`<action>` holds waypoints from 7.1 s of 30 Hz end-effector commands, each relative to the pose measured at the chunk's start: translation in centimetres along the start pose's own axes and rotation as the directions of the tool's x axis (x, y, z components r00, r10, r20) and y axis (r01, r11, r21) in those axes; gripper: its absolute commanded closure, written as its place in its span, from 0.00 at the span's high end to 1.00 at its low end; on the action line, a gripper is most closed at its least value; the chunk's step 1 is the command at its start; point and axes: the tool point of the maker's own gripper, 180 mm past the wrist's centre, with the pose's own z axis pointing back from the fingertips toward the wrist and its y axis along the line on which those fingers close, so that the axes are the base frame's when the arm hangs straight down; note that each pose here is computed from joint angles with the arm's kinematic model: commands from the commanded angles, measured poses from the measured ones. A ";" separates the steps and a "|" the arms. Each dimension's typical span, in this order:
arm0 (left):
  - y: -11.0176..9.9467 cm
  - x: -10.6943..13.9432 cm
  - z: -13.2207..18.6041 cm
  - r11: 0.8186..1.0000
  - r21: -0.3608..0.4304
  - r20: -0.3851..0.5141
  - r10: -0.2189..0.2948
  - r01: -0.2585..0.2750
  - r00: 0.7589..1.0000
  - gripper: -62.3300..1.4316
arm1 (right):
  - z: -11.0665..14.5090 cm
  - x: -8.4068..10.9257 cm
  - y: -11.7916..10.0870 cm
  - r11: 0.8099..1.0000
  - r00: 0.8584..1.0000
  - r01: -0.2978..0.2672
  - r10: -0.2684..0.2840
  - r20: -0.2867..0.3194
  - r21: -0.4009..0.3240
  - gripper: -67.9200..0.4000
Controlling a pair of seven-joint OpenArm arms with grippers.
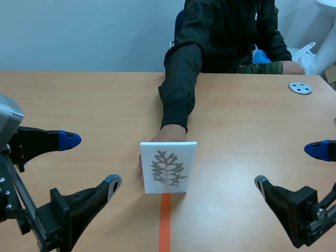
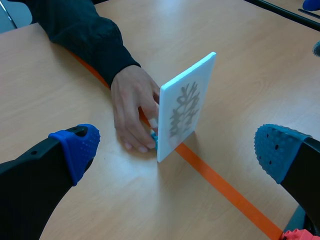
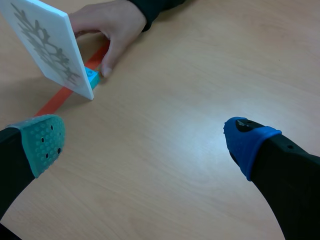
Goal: Sort the leaf by its shape. The table is split by an orange tape line. A compound leaf with several leaflets goes to the left side, a simple leaf with one blade goes to the right side. Return to the home posture when a red brick is placed on the table.
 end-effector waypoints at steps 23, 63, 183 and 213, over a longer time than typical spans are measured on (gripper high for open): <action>0.0 0.8 -0.1 1.000 -0.009 0.029 -0.004 0.005 1.000 1.00 | -1.2 1.8 -0.3 0.996 0.998 -0.058 0.056 0.032 0.062 1.00; 0.1 0.9 -0.1 1.000 -0.001 0.035 -0.002 0.002 0.999 1.00 | -13.7 1.8 10.4 0.858 0.970 -0.212 0.128 0.206 0.467 1.00; 0.3 1.5 -0.2 1.000 0.001 0.067 -0.009 0.009 0.998 1.00 | -9.8 -1.6 -22.8 0.846 0.972 0.224 -0.162 0.168 -0.484 0.31; 0.3 1.6 -0.2 1.000 0.001 0.068 -0.009 0.009 0.998 1.00 | -5.3 9.5 -16.6 0.957 0.955 0.124 -0.043 0.295 -0.263 1.00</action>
